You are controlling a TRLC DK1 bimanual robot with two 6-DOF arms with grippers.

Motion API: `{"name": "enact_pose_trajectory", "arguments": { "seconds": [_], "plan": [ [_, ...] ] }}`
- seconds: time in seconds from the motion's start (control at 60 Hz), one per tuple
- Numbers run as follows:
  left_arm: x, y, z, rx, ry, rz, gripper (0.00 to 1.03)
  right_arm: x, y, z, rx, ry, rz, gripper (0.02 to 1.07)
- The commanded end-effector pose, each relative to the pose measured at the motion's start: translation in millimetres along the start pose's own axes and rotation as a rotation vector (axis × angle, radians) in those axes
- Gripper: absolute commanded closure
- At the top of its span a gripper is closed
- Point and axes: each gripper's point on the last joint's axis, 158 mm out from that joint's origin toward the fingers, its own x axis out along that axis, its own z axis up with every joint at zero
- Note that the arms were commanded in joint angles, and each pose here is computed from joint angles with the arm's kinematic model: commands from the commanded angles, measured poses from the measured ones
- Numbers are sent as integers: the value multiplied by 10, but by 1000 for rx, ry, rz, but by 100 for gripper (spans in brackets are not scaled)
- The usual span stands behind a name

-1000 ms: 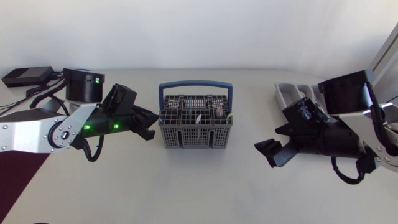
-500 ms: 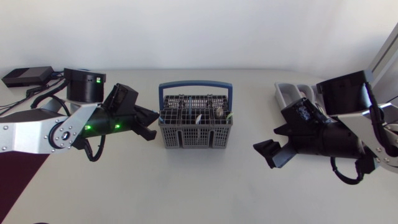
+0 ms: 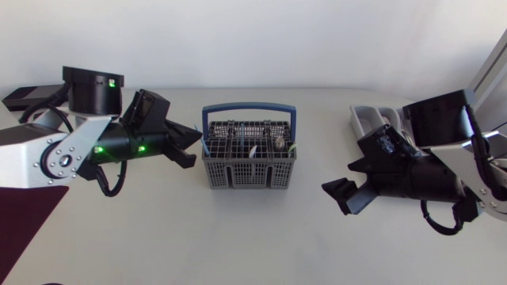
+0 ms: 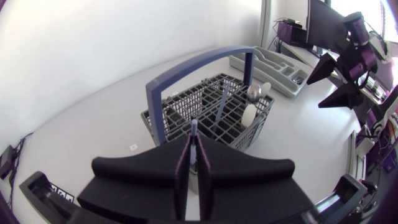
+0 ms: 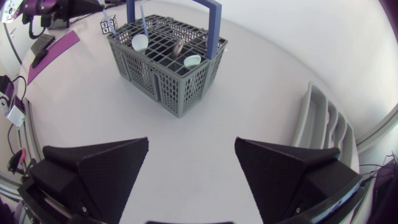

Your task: Transfer all utensils from the basket to the drawer tray.

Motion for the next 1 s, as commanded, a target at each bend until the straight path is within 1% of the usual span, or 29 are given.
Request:
{"name": "enact_pose_trajectory", "arguments": {
  "seconds": [0.0,0.233,0.317,0.517,0.633,0.767,0.9,0.983],
  "plan": [
    [-177,31,419,33,-80,6,99,-29,30,12,-26,-12,3,7],
    [-573,-5,861,52,-128,12,99,-78,47,69,-38,-38,2,7],
    [-732,-68,1019,62,-150,6,99,-101,52,102,-41,-47,2,7],
    [-947,-189,1229,61,-186,-10,99,-140,88,127,-51,-51,10,7],
    [-961,-330,1252,39,-175,-53,99,-201,129,181,-60,-62,22,7],
    [-902,-532,1215,-22,-148,-144,99,-275,221,307,-77,-77,53,7],
    [-727,-710,1106,-109,-90,-255,99,-348,460,475,-112,-99,122,7],
    [-632,-797,1024,-157,-53,-319,99,-395,585,598,-103,-119,182,7]
  ]
}}
